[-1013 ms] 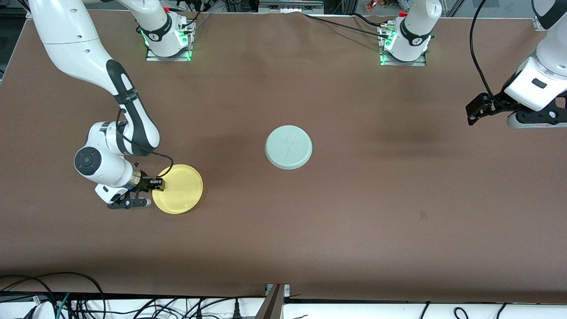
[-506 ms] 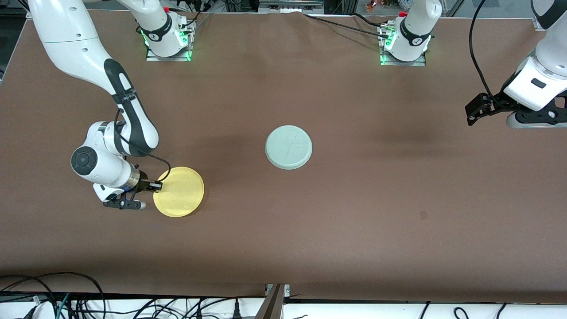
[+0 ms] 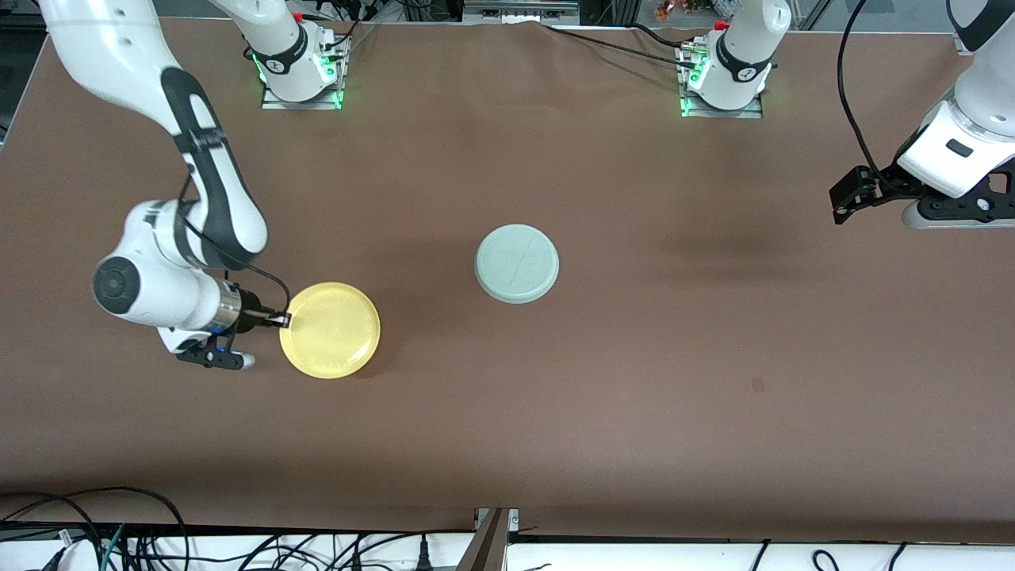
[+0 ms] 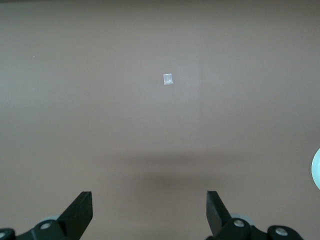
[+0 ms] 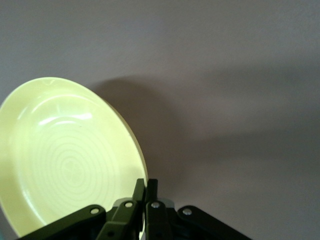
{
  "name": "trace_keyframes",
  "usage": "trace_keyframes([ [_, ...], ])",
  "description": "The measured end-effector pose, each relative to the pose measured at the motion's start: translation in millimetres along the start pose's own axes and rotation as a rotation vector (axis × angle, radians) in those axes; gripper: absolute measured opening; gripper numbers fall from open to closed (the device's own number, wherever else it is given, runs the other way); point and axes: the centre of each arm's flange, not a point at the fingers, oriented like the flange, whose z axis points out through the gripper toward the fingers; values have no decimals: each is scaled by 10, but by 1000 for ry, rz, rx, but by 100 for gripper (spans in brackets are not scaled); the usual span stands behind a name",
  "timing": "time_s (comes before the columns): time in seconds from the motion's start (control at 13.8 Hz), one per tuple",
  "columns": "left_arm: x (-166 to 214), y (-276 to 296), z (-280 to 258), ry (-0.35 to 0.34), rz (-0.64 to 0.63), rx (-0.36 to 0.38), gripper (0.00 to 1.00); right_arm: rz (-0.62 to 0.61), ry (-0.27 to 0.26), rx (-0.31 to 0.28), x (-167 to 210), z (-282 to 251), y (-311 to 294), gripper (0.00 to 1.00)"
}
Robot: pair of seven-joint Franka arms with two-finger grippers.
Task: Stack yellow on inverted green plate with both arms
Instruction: 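Carry the yellow plate onto the inverted green plate with the right gripper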
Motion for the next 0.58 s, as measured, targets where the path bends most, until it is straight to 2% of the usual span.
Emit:
trace_keyframes([
  [0.14, 0, 1, -3, 1, 0, 0, 100, 26, -17, 31, -238, -382, -271, 3],
  [0.29, 0, 7, -5, 1, 1, 0, 100, 56, -34, 46, -559, -535, -673, 3],
  [0.43, 0, 11, -6, 1, 2, 0, 100, 59, -69, 40, -946, -392, -1093, 3],
  [0.58, 0, 14, -6, 1, 2, 0, 100, 61, -67, 40, -1307, -63, -1421, 3],
])
